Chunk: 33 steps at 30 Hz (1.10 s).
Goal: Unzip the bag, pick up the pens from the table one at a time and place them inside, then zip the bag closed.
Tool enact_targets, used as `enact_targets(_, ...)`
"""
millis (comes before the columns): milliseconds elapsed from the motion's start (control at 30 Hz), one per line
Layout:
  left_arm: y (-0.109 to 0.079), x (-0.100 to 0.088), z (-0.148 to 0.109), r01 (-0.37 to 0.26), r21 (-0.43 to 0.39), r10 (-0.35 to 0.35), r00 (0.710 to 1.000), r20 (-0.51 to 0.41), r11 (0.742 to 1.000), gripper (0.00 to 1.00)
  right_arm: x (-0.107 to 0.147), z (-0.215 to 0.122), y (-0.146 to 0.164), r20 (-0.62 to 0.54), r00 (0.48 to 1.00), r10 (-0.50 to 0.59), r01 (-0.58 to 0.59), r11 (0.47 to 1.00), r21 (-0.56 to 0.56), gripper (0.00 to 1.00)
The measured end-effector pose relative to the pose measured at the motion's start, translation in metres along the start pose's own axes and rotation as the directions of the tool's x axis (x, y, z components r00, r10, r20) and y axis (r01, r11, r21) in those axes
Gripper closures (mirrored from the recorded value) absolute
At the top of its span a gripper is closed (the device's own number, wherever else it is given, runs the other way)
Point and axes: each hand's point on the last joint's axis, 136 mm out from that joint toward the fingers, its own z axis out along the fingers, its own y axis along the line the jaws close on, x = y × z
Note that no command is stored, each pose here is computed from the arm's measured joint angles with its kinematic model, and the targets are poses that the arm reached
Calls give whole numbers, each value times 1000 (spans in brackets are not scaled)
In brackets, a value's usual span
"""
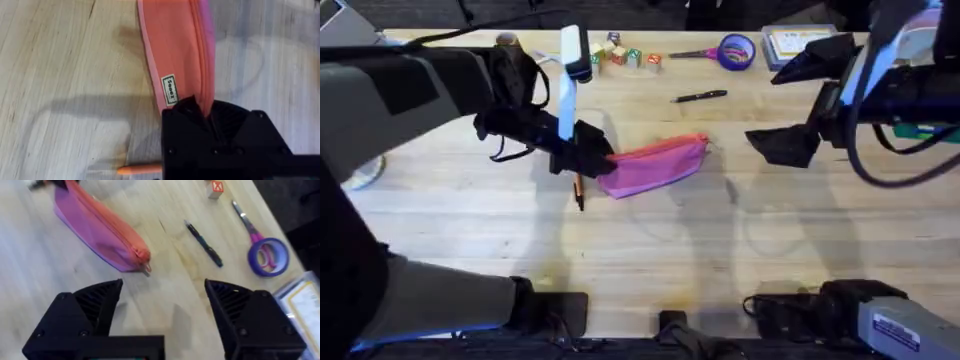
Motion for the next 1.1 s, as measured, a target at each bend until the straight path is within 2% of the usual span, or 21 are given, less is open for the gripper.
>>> enact_targets(233, 0, 0, 0, 0, 0, 0, 1000, 0, 1000, 958, 4, 0, -4, -25, 973, -231, 232, 973, 15, 4)
enact_targets(467, 0, 0, 0, 0, 0, 0, 1000, 0, 1000, 956, 5, 7, -2, 11, 955, -297, 297, 954, -27, 5)
enact_targets(600, 0, 0, 0, 0, 0, 0, 1000, 0, 1000, 957, 10, 12, -5, 65, 962, -265, 270, 961, -65, 5)
enact_targets(833, 0, 0, 0, 0, 0, 0, 1000, 0, 1000, 957, 19, 30, -5, 194, 974, -114, 151, 971, -187, 5)
enact_targets(1100, 0, 0, 0, 0, 0, 0, 1000, 0, 1000, 957, 33, 48, 4, 204, 979, 15, 49, 951, -306, 6)
